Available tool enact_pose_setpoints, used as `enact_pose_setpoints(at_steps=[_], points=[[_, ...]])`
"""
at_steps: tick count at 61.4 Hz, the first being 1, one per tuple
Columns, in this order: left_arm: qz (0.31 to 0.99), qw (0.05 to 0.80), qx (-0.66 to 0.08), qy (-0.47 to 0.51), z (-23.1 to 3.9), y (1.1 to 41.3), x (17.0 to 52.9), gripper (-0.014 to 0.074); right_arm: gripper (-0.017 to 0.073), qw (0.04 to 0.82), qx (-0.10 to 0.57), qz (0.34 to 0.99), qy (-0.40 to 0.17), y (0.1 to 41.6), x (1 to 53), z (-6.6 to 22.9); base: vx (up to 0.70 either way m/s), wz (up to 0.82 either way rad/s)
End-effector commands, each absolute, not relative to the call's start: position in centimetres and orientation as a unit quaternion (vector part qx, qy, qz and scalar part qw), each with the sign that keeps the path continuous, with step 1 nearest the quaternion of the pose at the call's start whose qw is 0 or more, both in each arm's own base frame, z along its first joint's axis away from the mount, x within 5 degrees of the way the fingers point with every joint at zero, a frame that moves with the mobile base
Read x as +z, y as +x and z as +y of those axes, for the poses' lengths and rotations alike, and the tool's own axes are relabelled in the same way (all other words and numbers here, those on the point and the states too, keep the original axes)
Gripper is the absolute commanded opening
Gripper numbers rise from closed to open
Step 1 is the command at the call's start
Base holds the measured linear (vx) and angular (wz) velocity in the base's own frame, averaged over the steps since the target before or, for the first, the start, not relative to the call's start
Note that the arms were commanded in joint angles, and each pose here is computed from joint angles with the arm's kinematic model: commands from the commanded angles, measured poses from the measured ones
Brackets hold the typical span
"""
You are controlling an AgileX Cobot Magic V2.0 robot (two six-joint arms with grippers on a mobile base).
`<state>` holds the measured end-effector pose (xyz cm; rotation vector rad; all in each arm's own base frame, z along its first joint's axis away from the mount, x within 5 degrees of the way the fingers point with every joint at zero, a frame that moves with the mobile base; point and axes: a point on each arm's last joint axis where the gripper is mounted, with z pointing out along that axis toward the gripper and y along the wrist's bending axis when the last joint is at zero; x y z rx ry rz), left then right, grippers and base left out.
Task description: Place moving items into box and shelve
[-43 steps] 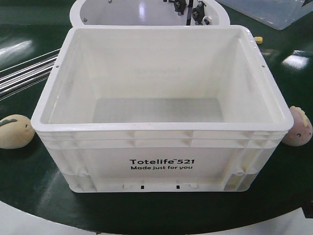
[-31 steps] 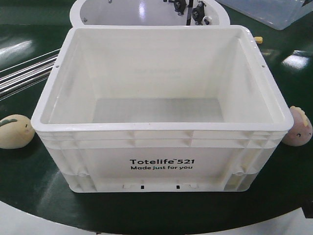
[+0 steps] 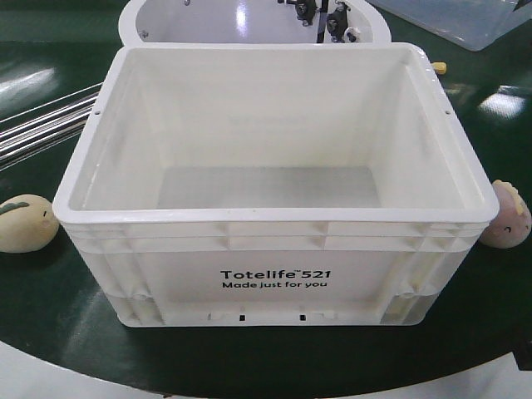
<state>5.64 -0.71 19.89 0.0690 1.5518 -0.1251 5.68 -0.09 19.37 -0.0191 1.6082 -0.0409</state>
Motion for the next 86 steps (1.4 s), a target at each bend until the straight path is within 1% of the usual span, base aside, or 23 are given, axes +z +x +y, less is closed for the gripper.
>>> enact_pose_setpoints(at_steps=[1, 5, 8, 16, 21, 26, 33, 39, 43, 50, 54, 56, 62, 66, 71, 76, 82, 86], points=[[0.670, 0.739, -0.062, 0.023, -0.7, 5.6, 20.2, -0.0006, -0.0006, 0.728, -0.021, 0.685, -0.012, 5.6, 20.1, -0.1, 0.00, 0.00], [0.670, 0.739, -0.062, 0.023, -0.7, 5.6, 20.2, -0.0006, -0.0006, 0.728, -0.033, 0.685, -0.023, 5.6, 20.1, -0.1, 0.00, 0.00], [0.666, 0.743, -0.062, 0.023, -0.6, 5.6, 20.3, -0.0006, -0.0006, 0.729, -0.031, 0.683, -0.020, 5.6, 20.2, -0.1, 0.00, 0.00], [0.629, 0.774, -0.063, 0.020, -0.6, 5.4, 21.4, -0.0006, -0.0006, 0.743, -0.034, 0.667, -0.024, 5.5, 20.6, -0.1, 0.00, 0.00], [0.606, 0.793, -0.064, 0.018, -0.5, 5.1, 22.6, -0.0006, -0.0006, 0.778, -0.017, 0.628, -0.009, 5.3, 21.9, 0.0, 0.00, 0.00], [0.579, 0.812, -0.065, 0.017, -0.5, 4.6, 24.6, -0.0006, -0.0006, 0.812, -0.003, 0.584, 0.003, 4.6, 24.9, 0.0, 0.00, 0.00], [0.515, 0.854, -0.069, 0.014, -0.3, 2.9, 29.8, -0.0006, -0.0006, 0.854, -0.004, 0.520, 0.002, 2.5, 30.9, 0.0, 0.00, 0.00], [0.452, 0.890, -0.068, 0.014, 0.0, 0.8, 35.7, -0.0006, -0.0006, 0.876, -0.007, 0.483, 0.001, 0.6, 36.9, 0.0, 0.00, 0.00], [0.415, 0.908, -0.057, 0.018, 0.1, -0.1, 39.5, -0.0006, -0.0006, 0.885, -0.023, 0.466, -0.007, 0.0, 40.6, 0.0, 0.00, 0.00], [0.351, 0.936, -0.030, 0.023, 0.2, -0.4, 45.8, -0.0006, -0.0006, 0.899, -0.064, 0.432, -0.028, 0.8, 46.3, 0.0, 0.00, 0.00], [0.328, 0.944, -0.021, 0.023, 0.1, 0.2, 48.7, -0.0006, -0.0006, 0.909, -0.076, 0.409, -0.035, 1.5, 49.1, 0.1, 0.00, 0.00], [0.325, 0.945, -0.021, 0.022, 0.1, 0.6, 49.6, -0.0006, -0.0006, 0.911, -0.080, 0.403, -0.037, 2.3, 50.2, 0.1, 0.00, 0.00], [0.337, 0.941, -0.021, 0.024, -0.2, 2.7, 51.6, -0.0006, -0.0006, 0.905, -0.082, 0.415, -0.040, 5.4, 51.8, 0.1, 0.00, 0.00], [0.363, 0.931, -0.021, 0.027, -0.4, 4.8, 51.8, -0.0006, -0.0006, 0.896, -0.080, 0.435, -0.042, 7.7, 51.8, 0.0, 0.00, 0.00], [0.418, 0.908, -0.029, 0.029, -0.8, 8.1, 51.0, -0.0006, -0.0006, 0.875, -0.079, 0.475, -0.044, 10.2, 50.9, 0.0, 0.00, 0.00], [0.482, 0.875, -0.043, 0.028, -1.2, 10.9, 49.8, -0.0006, -0.0003, 0.838, -0.076, 0.539, -0.045, 12.9, 49.6, -0.1, 0.00, 0.00], [0.553, 0.831, -0.044, 0.035, -1.6, 13.7, 48.1, 0.0005, 0.0004, 0.789, -0.075, 0.608, -0.047, 15.4, 47.8, -0.2, 0.00, 0.00], [0.588, 0.807, -0.043, 0.038, -1.8, 14.9, 47.2, 0.0027, 0.0020, 0.769, -0.081, 0.632, -0.053, 16.5, 47.0, -0.3, 0.00, 0.00]])
